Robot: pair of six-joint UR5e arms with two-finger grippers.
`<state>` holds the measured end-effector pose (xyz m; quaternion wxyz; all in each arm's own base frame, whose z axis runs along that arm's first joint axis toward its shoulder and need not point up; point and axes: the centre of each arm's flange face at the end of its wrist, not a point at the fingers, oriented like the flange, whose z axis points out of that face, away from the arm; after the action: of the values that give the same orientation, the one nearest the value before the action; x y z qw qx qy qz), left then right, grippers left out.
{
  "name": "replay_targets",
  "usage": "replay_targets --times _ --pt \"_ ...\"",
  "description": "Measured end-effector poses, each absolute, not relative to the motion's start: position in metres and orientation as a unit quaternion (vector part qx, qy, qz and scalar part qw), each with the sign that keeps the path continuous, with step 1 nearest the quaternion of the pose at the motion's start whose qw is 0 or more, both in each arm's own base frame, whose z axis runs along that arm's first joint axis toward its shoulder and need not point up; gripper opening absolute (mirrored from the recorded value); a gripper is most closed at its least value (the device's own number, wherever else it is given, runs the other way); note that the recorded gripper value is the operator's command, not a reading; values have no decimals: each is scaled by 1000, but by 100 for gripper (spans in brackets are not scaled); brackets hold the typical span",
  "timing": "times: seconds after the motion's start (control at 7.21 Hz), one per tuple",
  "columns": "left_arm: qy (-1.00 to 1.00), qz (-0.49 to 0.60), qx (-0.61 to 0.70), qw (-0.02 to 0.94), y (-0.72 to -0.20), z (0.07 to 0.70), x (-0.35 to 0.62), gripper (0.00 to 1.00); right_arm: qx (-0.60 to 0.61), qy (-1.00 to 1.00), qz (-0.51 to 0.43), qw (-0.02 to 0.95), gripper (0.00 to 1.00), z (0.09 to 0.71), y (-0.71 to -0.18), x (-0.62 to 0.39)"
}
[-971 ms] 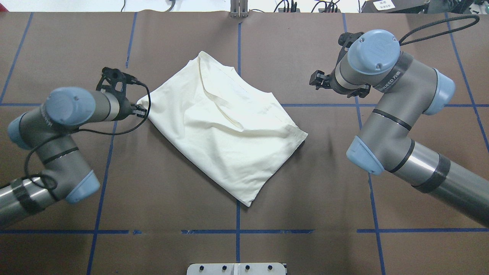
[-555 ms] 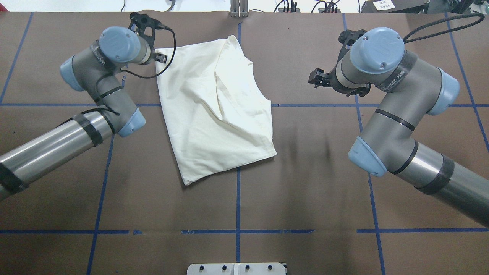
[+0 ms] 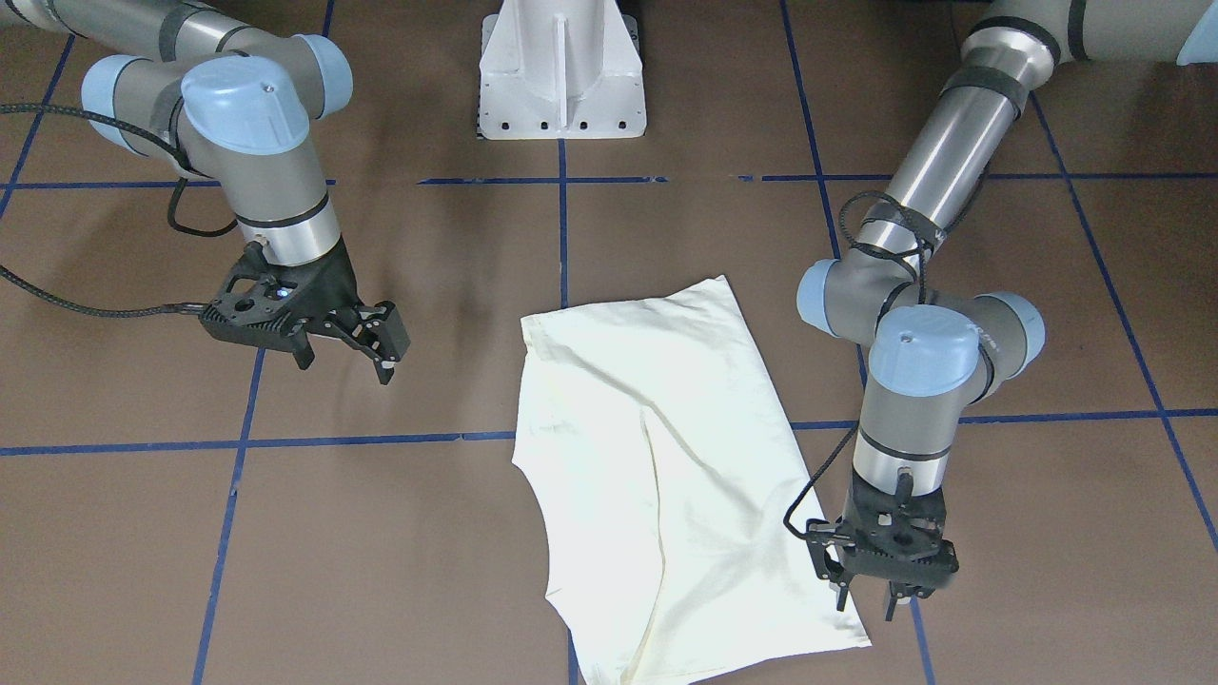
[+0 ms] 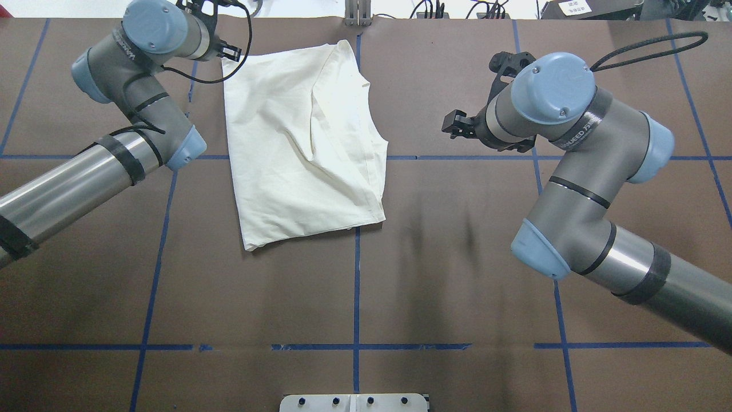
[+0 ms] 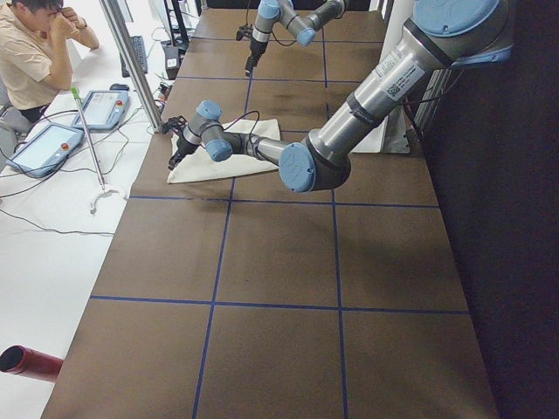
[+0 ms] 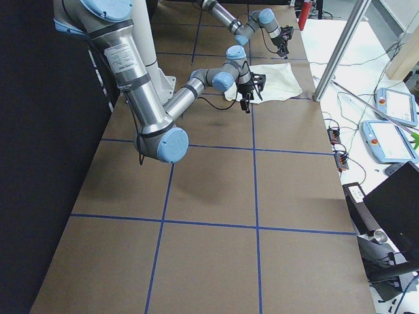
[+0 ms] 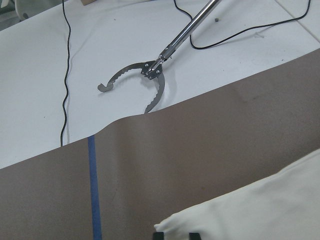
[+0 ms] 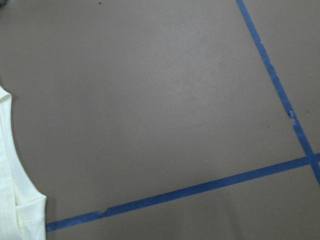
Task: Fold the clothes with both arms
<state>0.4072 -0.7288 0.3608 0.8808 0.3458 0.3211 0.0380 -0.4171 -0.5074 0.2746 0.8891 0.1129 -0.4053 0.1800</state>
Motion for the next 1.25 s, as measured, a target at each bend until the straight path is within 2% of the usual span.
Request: replay_targets --times 0.14,0.55,0.69,0.97,1.25 --pt "342 53 343 873 -718 364 394 100 118 -439 171 874 63 259 -494 -434" --pt "359 63 344 865 -700 368 380 100 88 -502 171 843 54 205 -448 -498" --pt "360 62 344 865 -699 368 379 100 85 -506 164 843 48 199 -432 -514" --pt "362 61 345 864 -695 372 376 100 93 -498 155 848 45 202 -414 -539" --pt "364 60 347 862 -689 375 372 100 114 -487 154 852 44 214 -424 -562"
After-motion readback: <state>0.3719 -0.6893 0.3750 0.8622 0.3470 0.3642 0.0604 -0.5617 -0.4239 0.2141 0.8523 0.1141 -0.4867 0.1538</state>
